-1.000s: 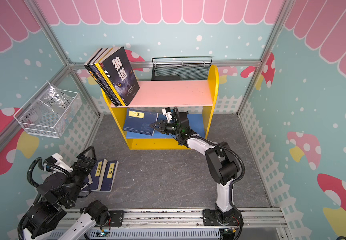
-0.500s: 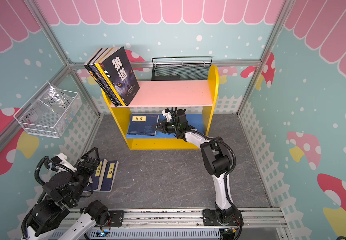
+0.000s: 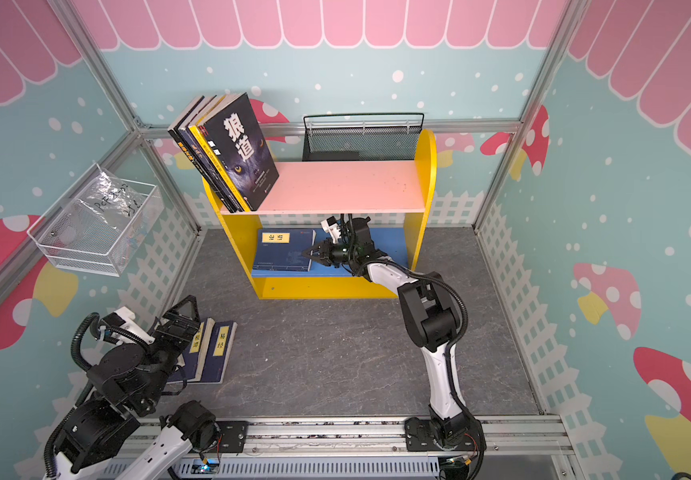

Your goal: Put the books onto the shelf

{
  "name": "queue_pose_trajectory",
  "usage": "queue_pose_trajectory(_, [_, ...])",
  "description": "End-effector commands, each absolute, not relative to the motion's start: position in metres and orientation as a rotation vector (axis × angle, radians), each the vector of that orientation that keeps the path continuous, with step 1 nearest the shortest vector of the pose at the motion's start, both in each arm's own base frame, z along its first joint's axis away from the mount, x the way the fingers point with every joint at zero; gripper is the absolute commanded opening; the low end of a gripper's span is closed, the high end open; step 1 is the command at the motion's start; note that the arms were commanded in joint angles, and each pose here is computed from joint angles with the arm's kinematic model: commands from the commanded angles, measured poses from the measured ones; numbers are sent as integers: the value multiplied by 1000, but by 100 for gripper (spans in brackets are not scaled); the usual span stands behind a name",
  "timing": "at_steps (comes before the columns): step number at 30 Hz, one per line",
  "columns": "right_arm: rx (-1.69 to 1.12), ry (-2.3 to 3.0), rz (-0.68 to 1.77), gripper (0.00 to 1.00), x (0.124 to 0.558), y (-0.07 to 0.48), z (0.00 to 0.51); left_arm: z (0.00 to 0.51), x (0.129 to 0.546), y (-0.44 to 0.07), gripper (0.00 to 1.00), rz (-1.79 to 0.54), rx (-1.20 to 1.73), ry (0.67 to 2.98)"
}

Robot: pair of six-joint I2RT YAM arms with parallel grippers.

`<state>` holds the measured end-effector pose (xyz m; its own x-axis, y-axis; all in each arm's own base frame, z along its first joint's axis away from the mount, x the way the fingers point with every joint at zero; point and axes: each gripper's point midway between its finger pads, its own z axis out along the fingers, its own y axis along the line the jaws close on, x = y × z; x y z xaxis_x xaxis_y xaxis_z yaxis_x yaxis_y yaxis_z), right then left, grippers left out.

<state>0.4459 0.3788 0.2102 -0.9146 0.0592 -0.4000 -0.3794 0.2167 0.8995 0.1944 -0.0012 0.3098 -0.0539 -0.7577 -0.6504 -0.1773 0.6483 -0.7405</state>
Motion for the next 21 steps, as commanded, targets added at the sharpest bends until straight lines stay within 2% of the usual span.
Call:
queue_pose_trajectory(1, [-382,2114,1786,12,441,380,218,301,191,3,100,-545,-816,1596])
queue_pose_trajectory(21, [-373,2112,1817,12,446,377,220,296,196,-1,100,-558,-828,1605])
